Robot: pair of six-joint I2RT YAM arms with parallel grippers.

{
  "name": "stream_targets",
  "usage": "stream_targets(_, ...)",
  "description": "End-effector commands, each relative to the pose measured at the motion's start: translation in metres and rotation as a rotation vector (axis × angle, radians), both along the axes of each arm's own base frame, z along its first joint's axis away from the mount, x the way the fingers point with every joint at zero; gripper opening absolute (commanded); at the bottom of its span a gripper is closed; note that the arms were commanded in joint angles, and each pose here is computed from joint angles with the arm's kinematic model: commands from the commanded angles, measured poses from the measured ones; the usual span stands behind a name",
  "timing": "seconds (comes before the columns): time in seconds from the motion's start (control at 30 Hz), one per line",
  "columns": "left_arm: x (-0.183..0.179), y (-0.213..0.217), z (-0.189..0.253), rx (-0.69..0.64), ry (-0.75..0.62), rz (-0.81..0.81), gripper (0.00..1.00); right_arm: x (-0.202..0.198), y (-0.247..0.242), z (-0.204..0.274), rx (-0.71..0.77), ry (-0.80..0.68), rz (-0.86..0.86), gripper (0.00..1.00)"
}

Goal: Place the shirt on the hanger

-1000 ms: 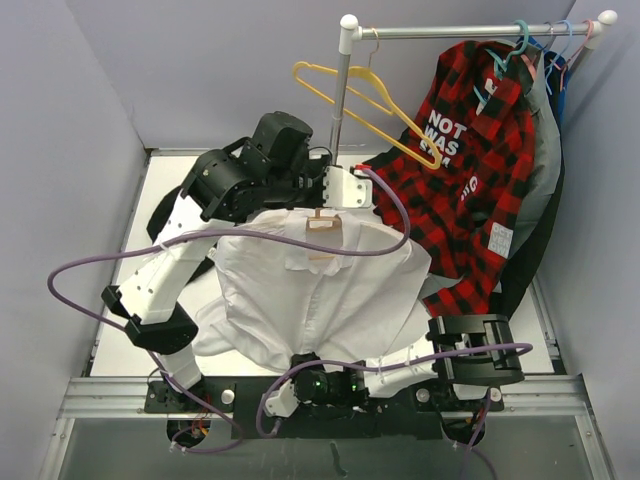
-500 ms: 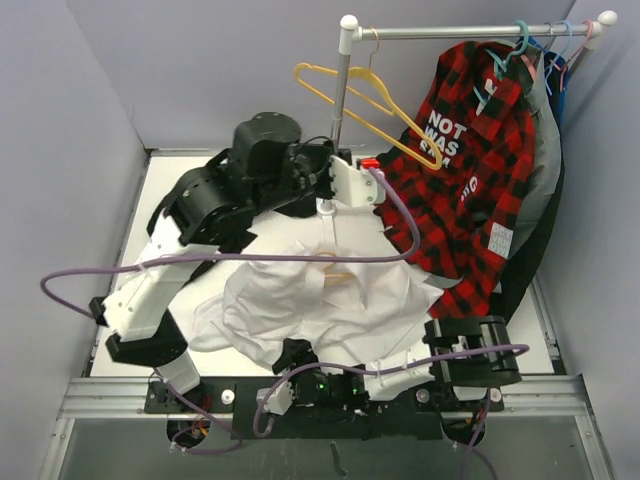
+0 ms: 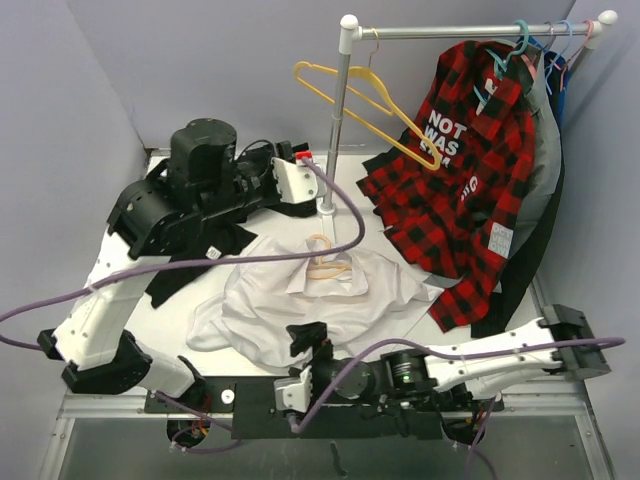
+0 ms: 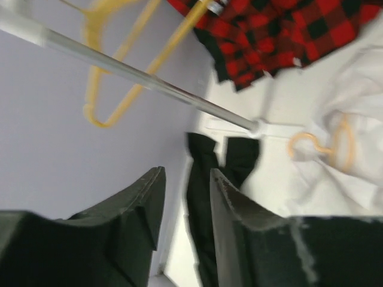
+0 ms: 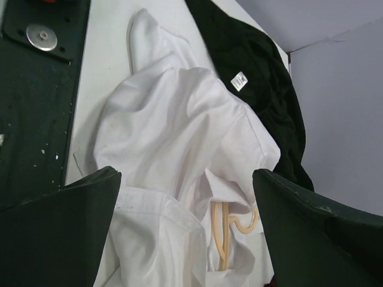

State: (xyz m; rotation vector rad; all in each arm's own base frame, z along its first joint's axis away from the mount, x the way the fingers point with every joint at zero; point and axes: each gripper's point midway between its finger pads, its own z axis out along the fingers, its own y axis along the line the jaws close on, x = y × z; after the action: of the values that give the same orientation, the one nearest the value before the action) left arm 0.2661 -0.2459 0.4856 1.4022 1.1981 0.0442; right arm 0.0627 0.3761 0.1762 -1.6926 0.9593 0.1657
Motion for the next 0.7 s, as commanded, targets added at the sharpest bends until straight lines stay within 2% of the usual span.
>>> stream_targets(0.0,-0.005,-0.014,-0.08,0.01,0.471,-0.084,0.41,-0.01,-0.03,0.052,0.151,0.177,-0.018,0.98)
stream_targets(0.17,0.011,-0.027,-0.13,0.01,0.856,-0.091,0.48,0.025,-0.094,0.127,0.423,0.232,-0.201,0.98)
stream_targets(0.27,0.036,-0.031,-0.149,-0.074,1.035,-0.104,0.61,0.037,-0.114,0.138,0.456,0.214,-0.274,0.98)
stream_targets(0.33,0.057,-0.032,-0.166,-0.127,1.117,-0.117,0.63,0.046,-0.121,0.136,0.438,0.19,-0.347,0.98)
stream_targets(0.5,0.105,-0.036,-0.232,-0.099,1.166,-0.096,0.62,0.065,-0.126,0.118,0.379,0.196,-0.503,0.98)
stream_targets(0.57,0.12,-0.036,-0.26,-0.075,1.173,-0.091,0.62,0.074,-0.127,0.108,0.39,0.257,-0.547,0.98)
stream_targets(0.63,0.134,-0.036,-0.283,-0.052,1.147,-0.088,0.61,0.081,-0.122,0.097,0.394,0.34,-0.519,0.98)
stream_targets(0.67,0.149,-0.04,-0.289,-0.066,1.087,-0.094,0.61,0.085,-0.119,0.093,0.404,0.382,-0.501,0.98)
